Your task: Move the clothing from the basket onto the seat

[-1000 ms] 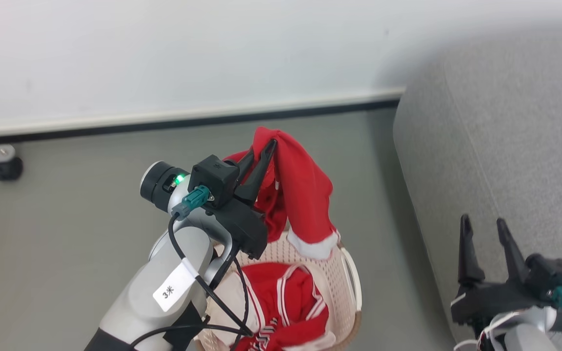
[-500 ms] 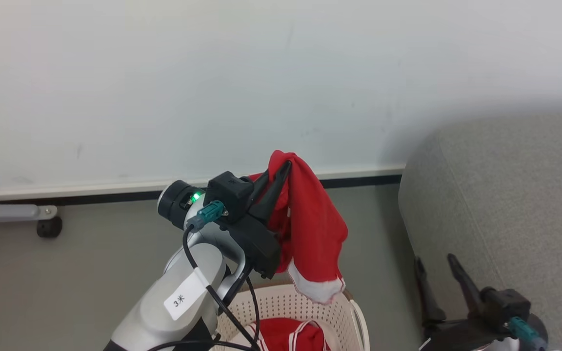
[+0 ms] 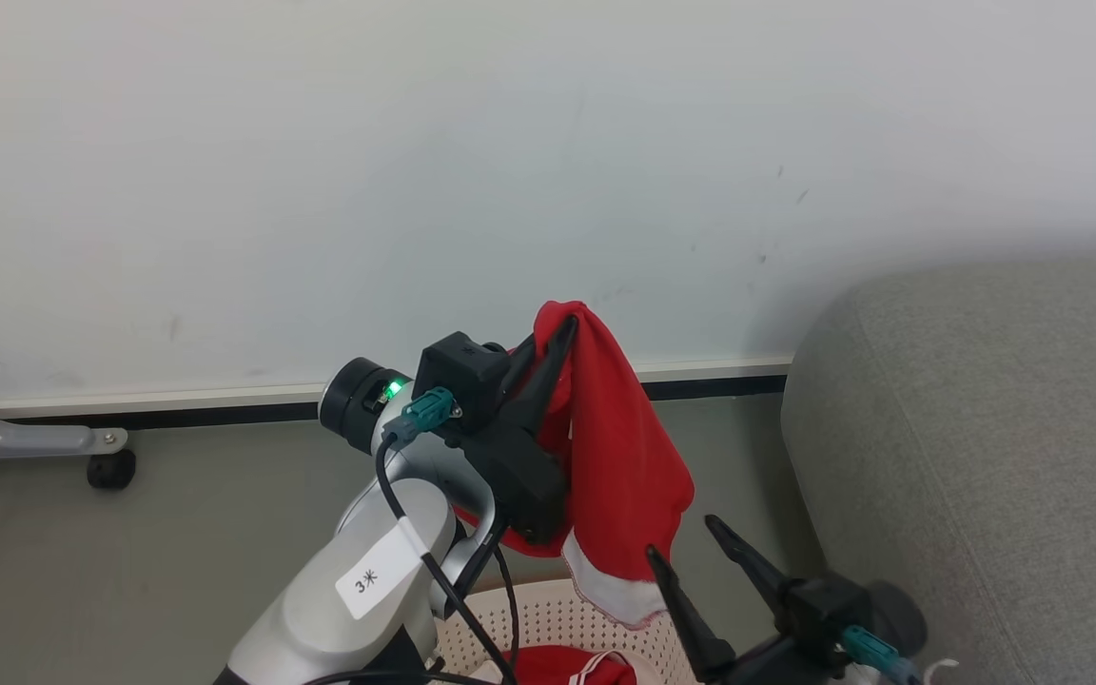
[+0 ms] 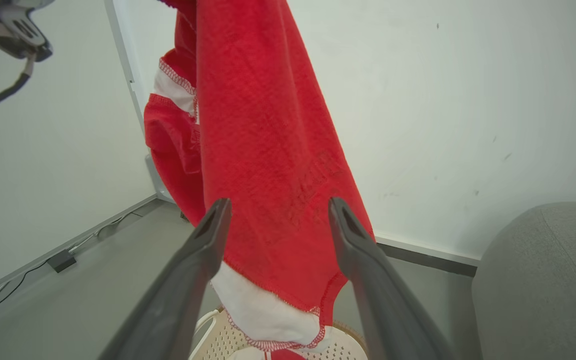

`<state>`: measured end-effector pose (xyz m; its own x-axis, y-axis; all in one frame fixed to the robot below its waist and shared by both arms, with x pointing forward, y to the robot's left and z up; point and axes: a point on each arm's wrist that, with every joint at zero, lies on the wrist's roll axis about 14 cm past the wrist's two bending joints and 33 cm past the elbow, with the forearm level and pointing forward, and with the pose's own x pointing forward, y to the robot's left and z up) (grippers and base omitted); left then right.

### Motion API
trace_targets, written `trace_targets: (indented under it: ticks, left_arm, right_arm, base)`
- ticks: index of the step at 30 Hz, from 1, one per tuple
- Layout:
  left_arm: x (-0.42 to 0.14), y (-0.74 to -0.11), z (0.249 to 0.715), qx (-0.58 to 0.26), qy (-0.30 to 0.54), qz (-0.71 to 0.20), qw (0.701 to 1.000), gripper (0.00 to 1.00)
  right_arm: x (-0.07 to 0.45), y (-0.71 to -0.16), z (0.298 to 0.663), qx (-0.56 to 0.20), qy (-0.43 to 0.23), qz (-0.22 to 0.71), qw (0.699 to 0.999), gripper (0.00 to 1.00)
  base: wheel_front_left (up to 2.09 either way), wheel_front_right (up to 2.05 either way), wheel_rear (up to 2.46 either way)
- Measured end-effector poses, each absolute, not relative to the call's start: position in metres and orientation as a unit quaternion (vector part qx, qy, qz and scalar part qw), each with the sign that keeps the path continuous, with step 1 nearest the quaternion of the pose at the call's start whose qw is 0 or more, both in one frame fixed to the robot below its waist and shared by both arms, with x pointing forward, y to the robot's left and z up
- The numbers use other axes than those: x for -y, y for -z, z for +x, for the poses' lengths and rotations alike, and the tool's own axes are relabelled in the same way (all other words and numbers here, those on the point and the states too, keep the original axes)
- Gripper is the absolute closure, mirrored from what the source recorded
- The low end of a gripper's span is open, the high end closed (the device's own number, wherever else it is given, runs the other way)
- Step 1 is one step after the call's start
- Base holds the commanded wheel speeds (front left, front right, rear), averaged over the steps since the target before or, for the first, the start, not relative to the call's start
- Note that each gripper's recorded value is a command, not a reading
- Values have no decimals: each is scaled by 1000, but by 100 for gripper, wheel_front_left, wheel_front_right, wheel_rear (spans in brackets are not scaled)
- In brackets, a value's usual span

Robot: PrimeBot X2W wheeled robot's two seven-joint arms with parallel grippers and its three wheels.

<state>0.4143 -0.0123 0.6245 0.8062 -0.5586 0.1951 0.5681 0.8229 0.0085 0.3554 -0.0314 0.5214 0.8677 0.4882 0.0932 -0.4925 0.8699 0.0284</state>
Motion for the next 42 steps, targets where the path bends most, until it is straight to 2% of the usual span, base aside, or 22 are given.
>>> trace_targets:
  ticks: [9, 15, 35, 36, 37, 38, 39, 40, 41, 42]
  left_arm:
    - [16, -623, 414, 84, 287, -20, 954, 100]
    - [20, -627, 413, 81, 289, -18, 954, 100]
    - [23, -629, 407, 75, 293, -27, 953, 100]
    - [23, -629, 407, 75, 294, -26, 952, 100]
    - [24, -630, 406, 76, 295, -26, 952, 100]
    - [24, -631, 407, 77, 295, -25, 952, 100]
    - [24, -632, 407, 78, 295, -25, 952, 100]
    - [24, -632, 407, 78, 295, -25, 952, 100]
    - [23, -632, 407, 78, 294, -25, 952, 100]
    - [23, -632, 407, 78, 293, -26, 952, 100]
  right_arm:
    - [-13, -531, 359, 42, -329, -8, 943, 0]
    - [-32, -523, 362, 18, -351, -31, 936, 0]
    - [-9, -502, 396, -31, -287, -52, 956, 0]
    - [-9, -501, 396, -33, -287, -53, 956, 13]
    - [-10, -500, 396, -35, -288, -53, 956, 30]
    - [-10, -501, 396, -35, -289, -53, 955, 30]
    - [-10, -502, 397, -34, -289, -53, 955, 56]
    - [-11, -502, 398, -32, -291, -52, 955, 68]
    - [-10, -502, 398, -33, -291, -52, 955, 94]
    - [-9, -500, 398, -36, -290, -51, 955, 100]
  base:
    - [0, 0, 0]
    - [0, 0, 0]
    - [0, 0, 0]
    - [0, 0, 0]
    - [0, 0, 0]
    - [0, 0, 0]
    - [0, 0, 0]
    - [0, 0, 0]
    - [0, 0, 0]
    - [0, 0, 0]
